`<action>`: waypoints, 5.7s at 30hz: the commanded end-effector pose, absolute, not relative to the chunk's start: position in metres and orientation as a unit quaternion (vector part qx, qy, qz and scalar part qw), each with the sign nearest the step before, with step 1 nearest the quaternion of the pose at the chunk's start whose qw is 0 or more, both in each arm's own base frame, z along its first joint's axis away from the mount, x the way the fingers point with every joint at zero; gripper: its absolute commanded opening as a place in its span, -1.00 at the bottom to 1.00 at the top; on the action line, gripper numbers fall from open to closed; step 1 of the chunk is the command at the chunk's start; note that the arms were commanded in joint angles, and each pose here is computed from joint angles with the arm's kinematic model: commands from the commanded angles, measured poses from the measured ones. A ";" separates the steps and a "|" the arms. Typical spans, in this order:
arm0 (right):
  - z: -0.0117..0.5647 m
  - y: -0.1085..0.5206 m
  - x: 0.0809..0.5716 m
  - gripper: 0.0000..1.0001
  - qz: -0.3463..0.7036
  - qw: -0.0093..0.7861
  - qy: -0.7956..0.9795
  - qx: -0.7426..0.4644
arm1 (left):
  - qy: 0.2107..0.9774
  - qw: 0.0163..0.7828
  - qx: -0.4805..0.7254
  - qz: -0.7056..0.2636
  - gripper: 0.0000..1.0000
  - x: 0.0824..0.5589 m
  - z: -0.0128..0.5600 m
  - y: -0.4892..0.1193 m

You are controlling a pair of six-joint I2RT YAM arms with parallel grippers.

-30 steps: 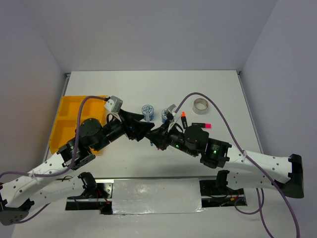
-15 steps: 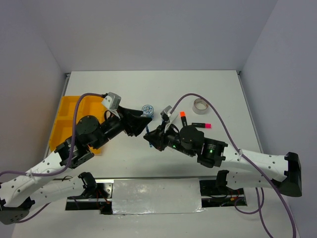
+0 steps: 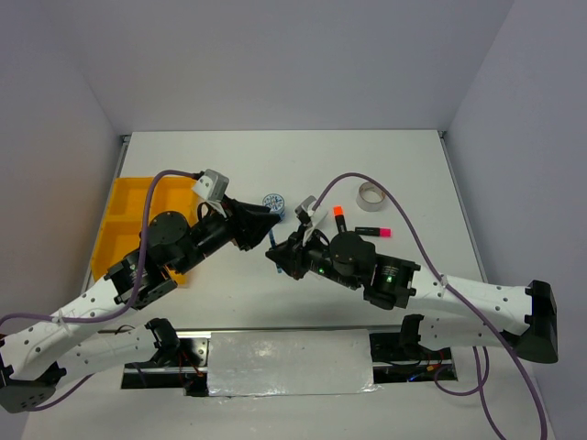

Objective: Sort the stationery into containers
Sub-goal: Close the pen cap on the pen.

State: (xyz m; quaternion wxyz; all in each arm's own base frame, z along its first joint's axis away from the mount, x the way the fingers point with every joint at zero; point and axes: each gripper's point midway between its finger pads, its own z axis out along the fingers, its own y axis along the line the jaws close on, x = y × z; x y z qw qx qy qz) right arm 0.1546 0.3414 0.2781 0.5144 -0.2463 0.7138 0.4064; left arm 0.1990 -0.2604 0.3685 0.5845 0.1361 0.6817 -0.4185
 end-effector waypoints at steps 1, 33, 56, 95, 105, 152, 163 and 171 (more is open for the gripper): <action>0.310 0.343 0.156 -1.00 0.427 0.531 0.694 -0.233 | 0.658 0.604 0.138 -0.427 -0.04 0.197 0.388 -0.258; 0.419 0.322 0.164 -1.00 0.455 0.651 0.567 -0.218 | 0.731 0.528 0.142 -0.409 -1.00 0.194 0.311 -0.268; 0.569 0.310 0.174 -1.00 0.473 0.725 0.456 -0.207 | 0.801 0.418 0.127 -0.410 -1.00 0.170 0.197 -0.276; 0.410 0.343 0.143 -1.00 0.482 0.594 0.583 -0.275 | 0.758 0.546 0.101 -0.342 -0.08 0.192 0.324 -0.263; 0.382 0.346 0.147 -1.00 0.471 0.576 0.612 -0.269 | 0.732 0.570 0.102 -0.358 0.66 0.184 0.358 -0.246; 0.350 0.362 0.149 -1.00 0.440 0.540 0.663 -0.273 | 0.688 0.620 0.084 -0.368 -0.08 0.188 0.403 -0.233; 0.354 0.362 0.148 -1.00 0.446 0.539 0.662 -0.270 | 0.690 0.619 0.083 -0.368 -0.83 0.187 0.400 -0.230; 0.344 0.371 0.143 -1.00 0.449 0.523 0.664 -0.290 | 0.680 0.630 0.074 -0.369 -0.96 0.187 0.415 -0.224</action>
